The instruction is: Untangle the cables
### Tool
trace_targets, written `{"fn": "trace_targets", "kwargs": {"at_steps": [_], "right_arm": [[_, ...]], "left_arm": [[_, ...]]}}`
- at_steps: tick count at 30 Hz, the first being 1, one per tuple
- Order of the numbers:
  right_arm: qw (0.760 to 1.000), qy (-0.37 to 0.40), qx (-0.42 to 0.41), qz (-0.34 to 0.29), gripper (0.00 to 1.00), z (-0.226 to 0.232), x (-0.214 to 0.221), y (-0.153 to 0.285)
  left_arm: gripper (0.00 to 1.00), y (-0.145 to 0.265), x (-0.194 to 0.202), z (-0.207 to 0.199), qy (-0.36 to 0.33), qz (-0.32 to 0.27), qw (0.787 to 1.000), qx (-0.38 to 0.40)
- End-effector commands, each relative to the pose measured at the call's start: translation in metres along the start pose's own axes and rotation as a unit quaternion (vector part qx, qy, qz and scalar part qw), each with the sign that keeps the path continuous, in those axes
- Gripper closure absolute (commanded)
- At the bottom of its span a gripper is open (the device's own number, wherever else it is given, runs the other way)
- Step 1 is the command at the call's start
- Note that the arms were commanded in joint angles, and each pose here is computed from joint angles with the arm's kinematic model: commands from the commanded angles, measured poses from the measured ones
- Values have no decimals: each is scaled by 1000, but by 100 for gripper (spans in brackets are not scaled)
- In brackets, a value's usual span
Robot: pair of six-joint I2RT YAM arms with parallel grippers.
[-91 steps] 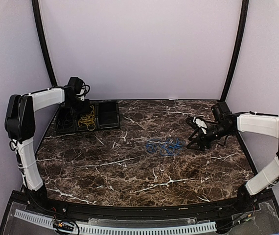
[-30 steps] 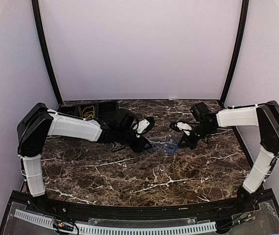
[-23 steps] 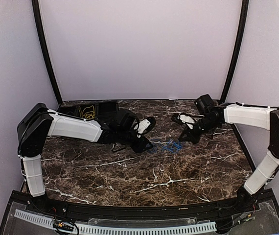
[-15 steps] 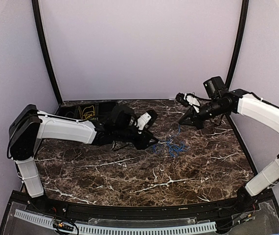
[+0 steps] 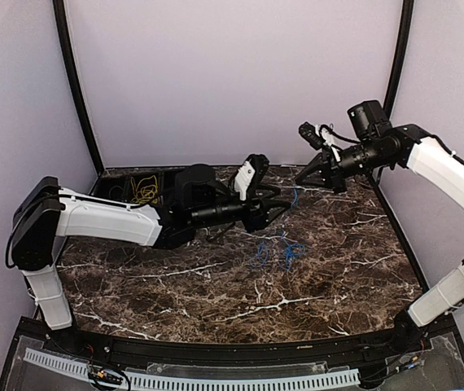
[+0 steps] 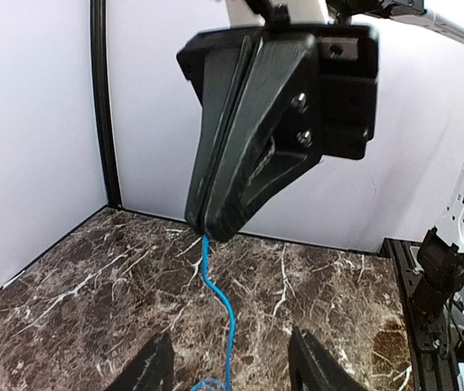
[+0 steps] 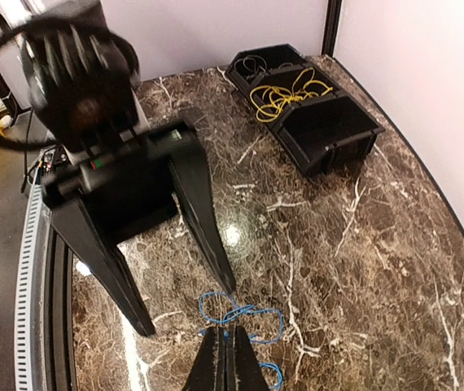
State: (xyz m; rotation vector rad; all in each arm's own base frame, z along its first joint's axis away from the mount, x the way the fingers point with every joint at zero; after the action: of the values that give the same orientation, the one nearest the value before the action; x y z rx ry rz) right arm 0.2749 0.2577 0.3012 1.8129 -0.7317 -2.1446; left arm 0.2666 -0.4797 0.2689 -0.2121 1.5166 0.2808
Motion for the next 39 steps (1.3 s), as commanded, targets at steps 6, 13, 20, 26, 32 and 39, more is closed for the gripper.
{"fn": "trace_targets", "kwargs": {"at_steps": [6,13,20,26,32,39], "right_arm": [[992,87,6,-95,100,29,-91,56],[966,167,70,-184,100,46,-165,121],[938,210,106,-254,100,58,-211,187],[931,217,125,-266,100,57,-218,203],[923,226,140,-278,100,62,-225,220],[938,195,104,-267,100,52,-209,200]], "left_arm": [[73,-49,38,1,2,-55,998,19],[85,-52,97,2,33,-9,999,10],[89,-44,152,0,63,47,997,-3],[91,-38,177,4,70,84,994,-22],[89,-34,202,7,70,126,989,-36],[87,-15,169,4,75,90,992,-39]]}}
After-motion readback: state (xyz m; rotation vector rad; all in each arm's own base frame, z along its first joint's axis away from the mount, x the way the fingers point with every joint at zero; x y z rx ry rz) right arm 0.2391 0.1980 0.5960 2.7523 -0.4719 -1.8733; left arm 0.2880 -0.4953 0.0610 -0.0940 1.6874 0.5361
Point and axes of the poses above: each gripper's point midway between its finger pads, its own y axis back along the fingers, its own z axis along the line the jaws close on, x = y × z, the point moved 1 cm from there along y, back along the fingers, and after that the axes turned 4 degrees about -y, right-handed, at the moved point
